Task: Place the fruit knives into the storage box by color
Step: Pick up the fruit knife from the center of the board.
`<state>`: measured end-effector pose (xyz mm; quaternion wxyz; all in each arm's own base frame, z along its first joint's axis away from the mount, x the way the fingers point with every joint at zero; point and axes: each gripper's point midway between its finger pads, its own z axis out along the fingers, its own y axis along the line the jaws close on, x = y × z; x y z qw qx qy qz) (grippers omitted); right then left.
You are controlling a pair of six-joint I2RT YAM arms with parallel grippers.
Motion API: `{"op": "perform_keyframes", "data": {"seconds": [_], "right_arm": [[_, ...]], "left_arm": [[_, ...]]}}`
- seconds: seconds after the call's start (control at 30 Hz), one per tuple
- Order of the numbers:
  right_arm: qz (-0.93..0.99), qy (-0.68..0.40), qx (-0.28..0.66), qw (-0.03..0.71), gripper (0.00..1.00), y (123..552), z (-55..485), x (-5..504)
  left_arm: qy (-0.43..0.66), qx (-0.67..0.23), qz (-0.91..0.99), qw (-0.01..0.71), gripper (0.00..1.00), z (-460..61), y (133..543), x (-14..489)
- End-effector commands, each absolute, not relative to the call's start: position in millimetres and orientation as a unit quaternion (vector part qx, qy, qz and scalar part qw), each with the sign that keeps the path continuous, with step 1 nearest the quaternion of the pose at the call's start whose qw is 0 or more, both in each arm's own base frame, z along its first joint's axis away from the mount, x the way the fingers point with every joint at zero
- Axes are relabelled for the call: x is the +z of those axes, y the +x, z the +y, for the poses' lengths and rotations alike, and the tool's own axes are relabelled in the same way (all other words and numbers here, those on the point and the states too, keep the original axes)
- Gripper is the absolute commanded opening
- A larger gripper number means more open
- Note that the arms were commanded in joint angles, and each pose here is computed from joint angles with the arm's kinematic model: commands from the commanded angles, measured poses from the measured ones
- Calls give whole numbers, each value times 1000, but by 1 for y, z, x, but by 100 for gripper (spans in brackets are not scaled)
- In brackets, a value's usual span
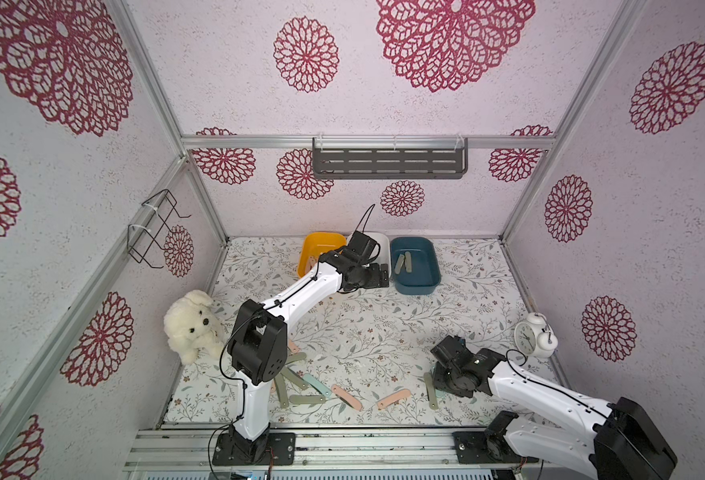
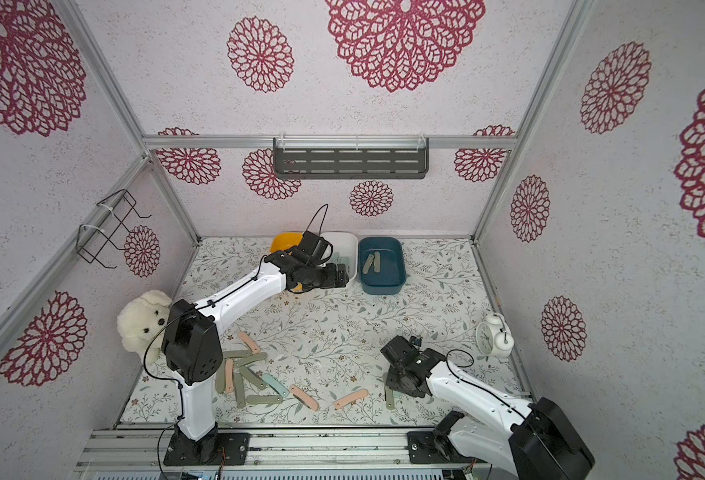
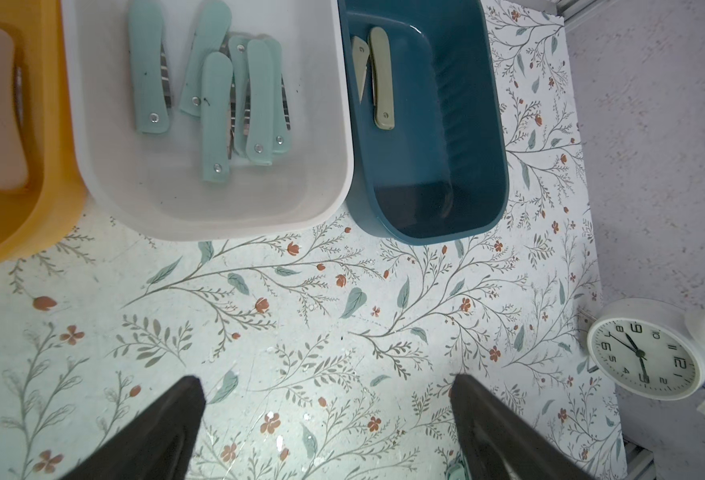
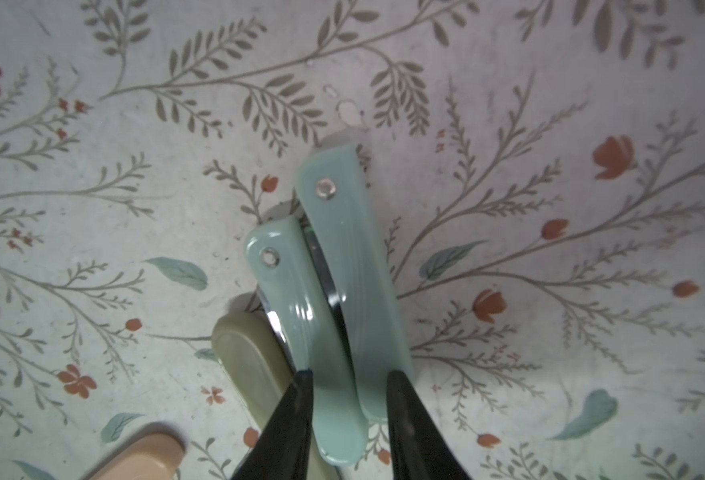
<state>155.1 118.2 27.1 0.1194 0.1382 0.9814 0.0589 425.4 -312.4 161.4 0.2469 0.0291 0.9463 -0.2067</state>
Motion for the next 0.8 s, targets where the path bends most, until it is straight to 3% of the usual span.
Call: {"op": "perform_keyframes", "data": {"seconds": [0.0, 0.4, 0.63, 0.77], "right_arm": [[982, 150, 43, 106, 34, 145, 113, 18], [985, 128, 39, 113, 32, 158, 123, 14], [985, 127, 27, 112, 25, 159, 114, 8], [988, 115, 26, 102, 37, 161, 119, 0]], "left_arm": [[31, -230, 933, 273, 97, -314, 426, 190], [29, -226, 935, 271, 97, -312, 426, 187], [28, -225, 938, 263, 97, -313, 425, 181], [30, -219, 939, 264, 97, -310, 425, 180]]}}
